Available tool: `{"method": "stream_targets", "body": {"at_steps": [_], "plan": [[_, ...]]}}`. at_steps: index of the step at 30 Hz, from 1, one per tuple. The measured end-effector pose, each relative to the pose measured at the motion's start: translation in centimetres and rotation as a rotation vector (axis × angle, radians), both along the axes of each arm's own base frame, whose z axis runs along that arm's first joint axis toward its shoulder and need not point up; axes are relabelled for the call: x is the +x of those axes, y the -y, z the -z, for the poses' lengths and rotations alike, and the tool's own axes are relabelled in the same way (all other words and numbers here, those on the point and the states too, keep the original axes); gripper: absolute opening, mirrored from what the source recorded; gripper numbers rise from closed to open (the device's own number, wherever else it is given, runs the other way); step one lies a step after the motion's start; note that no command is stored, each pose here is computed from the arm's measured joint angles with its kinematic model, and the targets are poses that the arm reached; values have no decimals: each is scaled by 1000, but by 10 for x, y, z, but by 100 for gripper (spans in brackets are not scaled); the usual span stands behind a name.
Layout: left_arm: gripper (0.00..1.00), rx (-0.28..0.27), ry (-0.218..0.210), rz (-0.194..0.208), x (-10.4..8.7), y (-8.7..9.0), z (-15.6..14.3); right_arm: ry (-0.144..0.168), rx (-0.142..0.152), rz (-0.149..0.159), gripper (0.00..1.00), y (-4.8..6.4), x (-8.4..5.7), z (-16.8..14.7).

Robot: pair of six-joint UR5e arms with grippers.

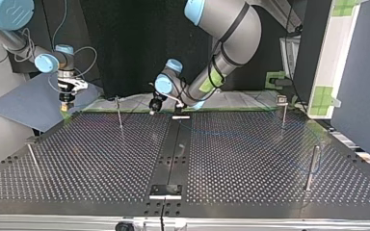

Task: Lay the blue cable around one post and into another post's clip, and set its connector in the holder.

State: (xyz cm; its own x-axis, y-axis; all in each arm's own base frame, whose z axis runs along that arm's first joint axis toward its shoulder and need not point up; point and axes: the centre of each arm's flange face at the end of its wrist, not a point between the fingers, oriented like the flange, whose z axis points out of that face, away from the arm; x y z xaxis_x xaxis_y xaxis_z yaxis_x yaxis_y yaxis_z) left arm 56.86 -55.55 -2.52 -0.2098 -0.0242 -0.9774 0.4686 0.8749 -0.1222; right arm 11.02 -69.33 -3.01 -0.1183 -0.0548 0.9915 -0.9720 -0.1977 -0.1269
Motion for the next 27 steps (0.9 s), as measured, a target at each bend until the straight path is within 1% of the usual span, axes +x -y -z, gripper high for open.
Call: {"method": "stream_targets", "body": {"at_steps": [8,11,15,17,23,27], "plan": [[0,0,-1,-6,4,-3,0,-2,-16,-1,0,10,-1,-5],[0,0,0,-7,5,-4,-1,-4,-11,-3,0,14,0,-3],[0,0,0,-9,7,-4,-2,-15,3,-3,0,20,0,2],[0,0,0,-12,8,-5,-2,-17,2,-3,0,23,0,1],[0,7,9,-44,12,-9,-5,-20,-12,-5,0,33,-1,-6],[0,27,22,-64,13,-9,-6,-22,-25,-6,0,37,0,-9]]}}
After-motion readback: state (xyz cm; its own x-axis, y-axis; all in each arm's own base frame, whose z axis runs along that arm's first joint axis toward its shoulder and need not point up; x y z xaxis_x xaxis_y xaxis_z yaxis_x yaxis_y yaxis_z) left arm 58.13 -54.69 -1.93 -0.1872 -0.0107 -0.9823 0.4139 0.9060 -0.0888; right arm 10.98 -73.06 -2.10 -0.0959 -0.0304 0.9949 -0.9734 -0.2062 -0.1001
